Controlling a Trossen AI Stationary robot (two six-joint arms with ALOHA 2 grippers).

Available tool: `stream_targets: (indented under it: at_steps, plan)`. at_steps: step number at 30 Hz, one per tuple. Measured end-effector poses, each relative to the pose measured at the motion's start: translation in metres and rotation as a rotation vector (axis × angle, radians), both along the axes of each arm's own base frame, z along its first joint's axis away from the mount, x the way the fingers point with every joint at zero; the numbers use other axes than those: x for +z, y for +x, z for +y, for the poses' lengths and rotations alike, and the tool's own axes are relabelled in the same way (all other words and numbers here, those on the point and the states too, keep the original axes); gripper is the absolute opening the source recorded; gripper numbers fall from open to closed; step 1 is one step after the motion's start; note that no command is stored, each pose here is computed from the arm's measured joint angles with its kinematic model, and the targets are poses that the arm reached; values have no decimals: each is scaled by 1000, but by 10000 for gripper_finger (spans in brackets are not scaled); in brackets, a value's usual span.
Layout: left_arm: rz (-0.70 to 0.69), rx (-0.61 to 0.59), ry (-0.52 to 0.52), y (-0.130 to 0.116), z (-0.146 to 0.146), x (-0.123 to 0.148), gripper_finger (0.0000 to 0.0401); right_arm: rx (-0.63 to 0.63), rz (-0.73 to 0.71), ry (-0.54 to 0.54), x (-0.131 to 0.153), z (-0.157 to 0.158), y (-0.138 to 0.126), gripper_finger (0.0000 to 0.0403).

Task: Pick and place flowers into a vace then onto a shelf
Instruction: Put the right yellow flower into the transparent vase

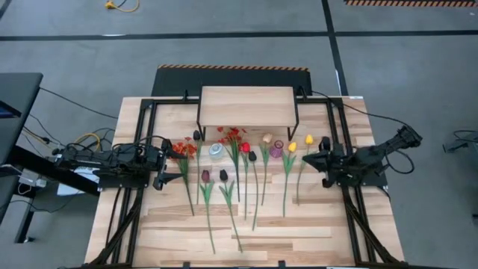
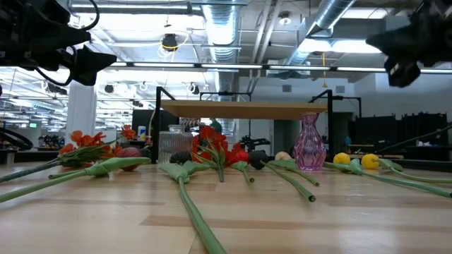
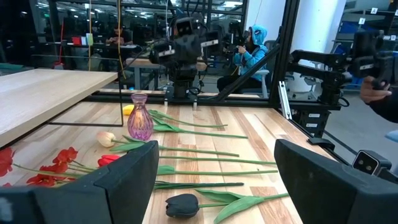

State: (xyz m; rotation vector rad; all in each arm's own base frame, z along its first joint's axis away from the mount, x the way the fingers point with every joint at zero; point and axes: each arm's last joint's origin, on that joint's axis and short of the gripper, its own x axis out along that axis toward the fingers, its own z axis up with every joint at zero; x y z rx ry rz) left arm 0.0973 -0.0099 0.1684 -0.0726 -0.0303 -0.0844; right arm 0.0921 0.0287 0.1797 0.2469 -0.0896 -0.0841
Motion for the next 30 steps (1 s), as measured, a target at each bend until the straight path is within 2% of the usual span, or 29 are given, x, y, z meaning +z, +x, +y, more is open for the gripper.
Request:
stream_targets:
  at_steps: [5,11,16,22,27,30]
  plan:
    - [0,0,1,0,0,0,309,-8,48,35,-6,-1,1,0]
    - [0,0,0,0,0,0,309,104,89,8,-10,3,1,0]
    - [1,0,1,0,0,0,309,114,98,-49,-10,4,0,0]
    - [0,1,1,0,0,0,309,114,99,-56,-10,4,0,0]
    - [-20,86,152,0,2,1,309,113,100,-82,-10,4,0,0]
    - [-22,97,200,0,3,1,309,113,101,-82,-10,4,0,0]
